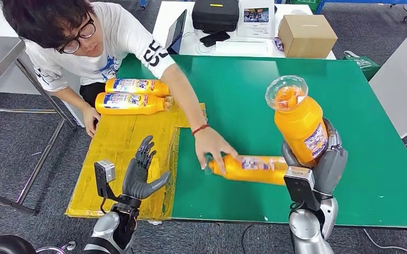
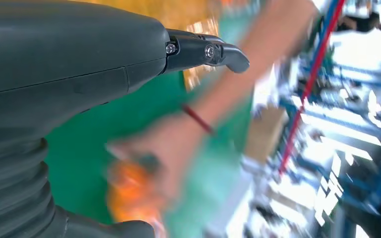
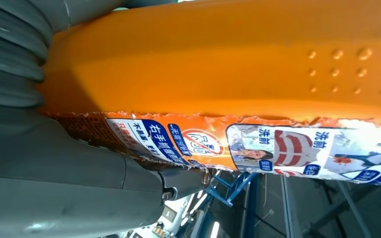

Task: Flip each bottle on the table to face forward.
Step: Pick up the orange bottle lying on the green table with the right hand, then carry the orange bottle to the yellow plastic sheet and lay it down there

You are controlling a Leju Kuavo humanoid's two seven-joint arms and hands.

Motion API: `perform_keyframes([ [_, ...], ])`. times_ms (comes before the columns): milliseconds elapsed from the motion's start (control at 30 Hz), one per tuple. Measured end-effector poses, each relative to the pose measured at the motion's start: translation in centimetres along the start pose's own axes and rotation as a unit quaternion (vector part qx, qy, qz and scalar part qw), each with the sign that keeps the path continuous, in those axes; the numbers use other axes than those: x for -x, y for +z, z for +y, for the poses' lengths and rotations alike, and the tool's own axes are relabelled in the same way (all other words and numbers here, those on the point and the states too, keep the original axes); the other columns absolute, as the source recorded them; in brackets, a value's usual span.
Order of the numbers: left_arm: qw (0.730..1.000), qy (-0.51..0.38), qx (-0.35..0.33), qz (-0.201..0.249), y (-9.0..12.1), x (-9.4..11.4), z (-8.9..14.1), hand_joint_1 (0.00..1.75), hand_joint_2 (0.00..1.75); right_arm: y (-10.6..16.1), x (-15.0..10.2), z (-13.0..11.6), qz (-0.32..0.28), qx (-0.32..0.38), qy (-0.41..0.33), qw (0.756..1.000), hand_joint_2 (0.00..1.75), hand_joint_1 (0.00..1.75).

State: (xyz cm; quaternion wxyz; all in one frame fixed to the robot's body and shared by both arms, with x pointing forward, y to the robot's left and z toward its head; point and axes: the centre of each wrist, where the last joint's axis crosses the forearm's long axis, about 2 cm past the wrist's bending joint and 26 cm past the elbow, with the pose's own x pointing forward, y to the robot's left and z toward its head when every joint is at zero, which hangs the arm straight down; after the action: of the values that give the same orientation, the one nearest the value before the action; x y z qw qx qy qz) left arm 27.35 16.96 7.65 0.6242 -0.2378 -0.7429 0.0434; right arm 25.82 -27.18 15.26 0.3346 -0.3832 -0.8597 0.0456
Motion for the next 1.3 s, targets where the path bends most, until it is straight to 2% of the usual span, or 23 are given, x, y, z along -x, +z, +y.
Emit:
perform_keyframes([
  [167,0.997,0.059,0.052,-0.011,0.2,-0.6,-0.4,0.00,1.75,1.5,0.1,1.5,0.021,-0.063,-0.058,0.996,1.75,1.75],
  [400,0.994,0.069,0.085,-0.009,0.9,-0.7,-0.3,0.00,1.75,4.7,-0.5,4.2,0.064,-0.127,-0.113,0.983,1.75,1.75],
  [700,0.989,0.081,0.121,-0.002,1.6,-0.5,-0.8,0.00,1.75,8.3,-2.7,8.1,0.108,-0.216,-0.191,0.951,1.75,1.75],
  [1133,0.987,0.067,0.142,0.016,1.8,-0.1,-1.3,0.00,1.75,10.6,-5.9,12.8,0.093,-0.349,-0.236,0.902,1.75,1.75],
  [1300,0.987,0.067,0.146,0.023,1.7,0.1,-1.4,0.00,1.75,12.2,-6.9,13.7,0.100,-0.385,-0.244,0.884,1.75,1.75],
])
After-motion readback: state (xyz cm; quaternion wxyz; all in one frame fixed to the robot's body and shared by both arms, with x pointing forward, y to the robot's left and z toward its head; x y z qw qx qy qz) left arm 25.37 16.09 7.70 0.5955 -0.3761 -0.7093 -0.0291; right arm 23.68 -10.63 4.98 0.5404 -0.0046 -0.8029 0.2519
